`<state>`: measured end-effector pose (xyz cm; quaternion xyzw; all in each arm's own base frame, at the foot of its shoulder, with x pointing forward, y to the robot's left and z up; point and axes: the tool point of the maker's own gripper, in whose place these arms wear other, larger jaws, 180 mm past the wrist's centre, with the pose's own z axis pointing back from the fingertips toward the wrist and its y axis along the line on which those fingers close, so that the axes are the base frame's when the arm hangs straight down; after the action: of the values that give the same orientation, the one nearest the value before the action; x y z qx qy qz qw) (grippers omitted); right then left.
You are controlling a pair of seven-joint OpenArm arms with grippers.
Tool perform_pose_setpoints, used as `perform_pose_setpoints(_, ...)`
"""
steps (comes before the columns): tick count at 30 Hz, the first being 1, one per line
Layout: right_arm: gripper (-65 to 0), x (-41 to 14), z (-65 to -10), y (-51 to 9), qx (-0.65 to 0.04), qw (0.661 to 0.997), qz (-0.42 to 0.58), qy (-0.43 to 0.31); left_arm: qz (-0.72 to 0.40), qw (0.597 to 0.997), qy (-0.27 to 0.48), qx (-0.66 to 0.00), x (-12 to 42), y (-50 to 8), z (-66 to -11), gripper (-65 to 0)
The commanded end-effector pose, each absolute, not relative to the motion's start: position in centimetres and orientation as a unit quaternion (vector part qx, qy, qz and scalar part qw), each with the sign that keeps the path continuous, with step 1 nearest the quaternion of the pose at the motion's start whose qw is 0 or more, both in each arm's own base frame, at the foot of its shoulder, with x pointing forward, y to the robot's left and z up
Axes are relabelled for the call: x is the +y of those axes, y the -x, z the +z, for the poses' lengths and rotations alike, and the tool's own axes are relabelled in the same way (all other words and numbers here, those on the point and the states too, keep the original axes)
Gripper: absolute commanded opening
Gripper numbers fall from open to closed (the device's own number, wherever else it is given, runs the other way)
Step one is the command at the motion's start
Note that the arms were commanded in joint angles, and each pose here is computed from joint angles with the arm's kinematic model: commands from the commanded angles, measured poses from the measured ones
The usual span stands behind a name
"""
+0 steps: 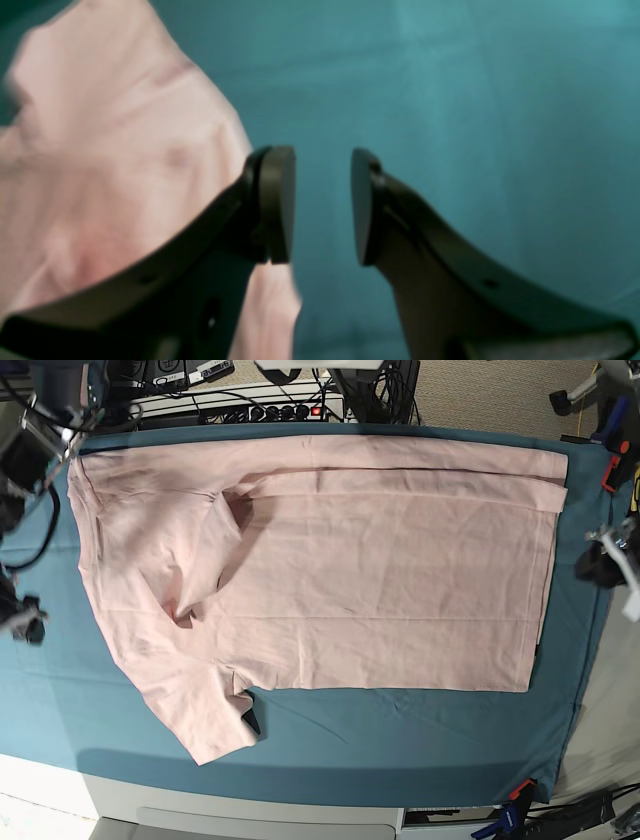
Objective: Fold the T-shirt properly
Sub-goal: 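Move the right gripper down to the hem corner by the sleeve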
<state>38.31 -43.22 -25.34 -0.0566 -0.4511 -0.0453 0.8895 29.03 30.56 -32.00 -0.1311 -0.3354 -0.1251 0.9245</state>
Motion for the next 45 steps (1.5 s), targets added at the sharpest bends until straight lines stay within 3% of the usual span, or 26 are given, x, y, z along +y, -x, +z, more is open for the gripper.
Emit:
perform_pose_setpoints(1,-45.3,-43.9,-21.9,-40.1,-0.486,0.869,-0.040,0.085,-0.133,0.918,0.115,-0.355,31.1,-30.4,-30.5,-37.5)
perform_pose_setpoints(4,-45.3,-42.7,-21.9,-43.5,-0.479,0.873,-0.034,0.084,-0.137,0.922,0.100,-0.349,31.1,-31.6,-30.8,-37.5)
perform_pose_setpoints(13,-45.3,-39.6,-26.4,-49.4,-0.459,0.878,-0.112,-0.072,-0.112,0.928,0.104,-0.341,32.4,-31.9,-31.6,-37.5)
perform_pose_setpoints(26,-45.3,-40.4,-33.1,-45.6,-0.396,0.910,-0.116,-0.031,-0.110,0.928,0.107,-0.339,32.4,-31.8,-31.8,-37.5)
perform_pose_setpoints(45,-45.3,-35.5,-36.6,-45.2,-0.379,0.916,-0.097,-0.087,-0.110,0.928,0.107,-0.339,32.4,-31.8,-31.8,-37.5)
